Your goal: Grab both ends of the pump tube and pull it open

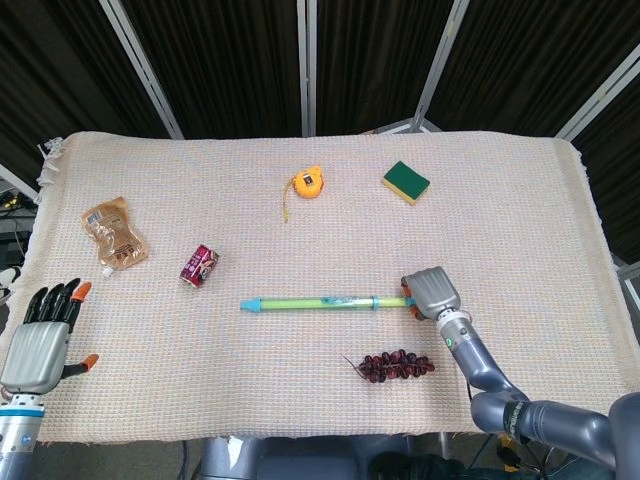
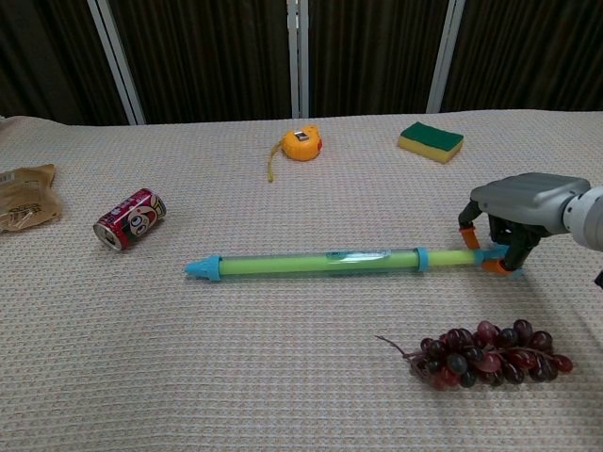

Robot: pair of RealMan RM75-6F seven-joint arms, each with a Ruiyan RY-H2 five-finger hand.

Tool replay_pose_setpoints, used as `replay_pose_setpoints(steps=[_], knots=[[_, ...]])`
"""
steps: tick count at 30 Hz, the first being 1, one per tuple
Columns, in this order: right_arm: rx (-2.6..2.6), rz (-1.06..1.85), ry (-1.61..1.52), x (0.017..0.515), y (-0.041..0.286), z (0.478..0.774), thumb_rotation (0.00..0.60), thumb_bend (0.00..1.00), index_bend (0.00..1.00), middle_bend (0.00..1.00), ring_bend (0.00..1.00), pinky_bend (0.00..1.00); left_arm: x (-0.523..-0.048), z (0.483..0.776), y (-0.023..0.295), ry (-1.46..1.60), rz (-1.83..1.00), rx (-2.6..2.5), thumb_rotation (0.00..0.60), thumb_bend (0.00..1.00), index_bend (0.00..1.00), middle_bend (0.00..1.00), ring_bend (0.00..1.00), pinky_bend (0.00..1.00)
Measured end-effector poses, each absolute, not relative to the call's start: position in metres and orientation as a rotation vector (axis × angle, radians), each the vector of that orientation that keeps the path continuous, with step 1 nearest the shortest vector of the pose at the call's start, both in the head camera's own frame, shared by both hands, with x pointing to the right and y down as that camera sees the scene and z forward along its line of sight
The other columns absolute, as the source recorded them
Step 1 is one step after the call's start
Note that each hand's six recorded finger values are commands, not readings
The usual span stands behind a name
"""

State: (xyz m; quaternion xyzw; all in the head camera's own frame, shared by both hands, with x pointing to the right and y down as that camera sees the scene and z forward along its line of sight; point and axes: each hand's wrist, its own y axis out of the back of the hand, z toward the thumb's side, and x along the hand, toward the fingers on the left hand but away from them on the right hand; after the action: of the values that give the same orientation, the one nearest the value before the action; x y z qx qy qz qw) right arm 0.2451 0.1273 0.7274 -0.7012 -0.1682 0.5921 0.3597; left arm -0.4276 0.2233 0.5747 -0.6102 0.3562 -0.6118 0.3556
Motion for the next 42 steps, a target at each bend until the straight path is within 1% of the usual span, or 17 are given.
replay_pose_setpoints(steps=[1,2,3,5,6,8,10,11,12,14,19,22,27,29,31,39,42], knots=[[-1.811,1.525,-0.436,0.245,0.128,0.726,0.6,0.43,0.66,1.0,1.0,1.0,-0.426,0.576,0.22,0.917,-1.571,-1.576,0.6,0.0,0.0,0.13,0.1,0.06],[-1.814,1.523,-0.438,0.245,0.128,0.725,0.6,0.44,0.66,1.0,1.0,1.0,-0.425,0.577,0.218,0.916,-1.563,-1.576,0.6,0.0,0.0,0.24,0.22,0.15],[-1.816,1.523,-0.439,0.244,0.128,0.724,0.6,0.44,0.66,1.0,1.0,1.0,-0.424,0.579,0.215,0.914,-1.553,-1.577,0.6,0.0,0.0,0.33,0.3,0.22],[-1.821,1.525,-0.441,0.244,0.129,0.721,0.6,0.45,0.66,1.0,1.0,1.0,-0.418,0.584,0.207,0.908,-1.525,-1.593,0.6,0.0,0.01,0.51,0.49,0.45],[-1.824,1.528,-0.443,0.244,0.129,0.72,0.6,0.45,0.67,1.0,1.0,1.0,-0.414,0.587,0.202,0.903,-1.511,-1.605,0.6,0.0,0.02,0.56,0.54,0.53],[-1.83,1.541,-0.452,0.245,0.129,0.717,0.6,0.46,0.67,1.0,1.0,1.0,-0.404,0.596,0.191,0.889,-1.468,-1.644,0.6,0.0,0.08,0.68,0.66,0.75],[-1.835,1.554,-0.46,0.246,0.129,0.716,0.6,0.46,0.66,1.0,1.0,1.0,-0.389,0.605,0.179,0.874,-1.415,-1.696,0.6,0.0,0.15,0.77,0.76,0.91],[-1.837,1.561,-0.465,0.246,0.129,0.714,0.6,0.46,0.66,1.0,1.0,1.0,-0.383,0.609,0.174,0.868,-1.392,-1.719,0.6,0.0,0.19,0.81,0.8,0.97],[-1.837,1.566,-0.469,0.247,0.128,0.714,0.6,0.46,0.66,1.0,1.0,1.0,-0.376,0.613,0.169,0.864,-1.369,-1.74,0.6,0.0,0.22,0.84,0.83,0.99],[-1.84,1.578,-0.479,0.248,0.127,0.712,0.6,0.46,0.67,1.0,1.0,1.0,-0.36,0.621,0.158,0.856,-1.321,-1.78,0.6,0.0,0.26,0.88,0.87,1.0],[-1.85,1.6,-0.497,0.249,0.126,0.711,0.6,0.47,0.67,1.0,1.0,1.0,-0.321,0.643,0.146,0.8,-1.26,-1.877,0.6,0.03,0.32,0.9,0.88,1.0],[-1.856,1.611,-0.504,0.249,0.125,0.712,0.6,0.48,0.67,1.0,1.0,1.0,-0.293,0.658,0.146,0.755,-1.234,-1.966,0.6,0.06,0.33,0.9,0.88,1.0],[-1.871,1.624,-0.517,0.248,0.124,0.713,0.6,0.48,0.67,1.0,1.0,1.0,-0.249,0.682,0.147,0.695,-1.198,-2.077,0.6,0.06,0.34,0.9,0.88,1.0],[-1.876,1.625,-0.522,0.248,0.124,0.712,0.6,0.48,0.67,1.0,1.0,1.0,-0.233,0.692,0.147,0.68,-1.196,-2.117,0.6,0.09,0.35,0.9,0.88,1.0],[-1.878,1.626,-0.524,0.248,0.123,0.712,0.6,0.48,0.67,1.0,1.0,1.0,-0.222,0.7,0.145,0.673,-1.195,-2.14,0.6,0.11,0.36,0.9,0.88,1.0],[-1.879,1.631,-0.543,0.251,0.12,0.709,0.6,0.48,0.68,1.0,1.0,1.0,-0.194,0.725,0.142,0.648,-1.222,-2.17,0.6,0.11,0.37,0.9,0.88,1.0],[-1.876,1.629,-0.541,0.251,0.12,0.709,0.6,0.48,0.68,1.0,1.0,1.0,-0.182,0.734,0.143,0.646,-1.242,-2.199,0.6,0.13,0.37,0.9,0.88,1.0]])
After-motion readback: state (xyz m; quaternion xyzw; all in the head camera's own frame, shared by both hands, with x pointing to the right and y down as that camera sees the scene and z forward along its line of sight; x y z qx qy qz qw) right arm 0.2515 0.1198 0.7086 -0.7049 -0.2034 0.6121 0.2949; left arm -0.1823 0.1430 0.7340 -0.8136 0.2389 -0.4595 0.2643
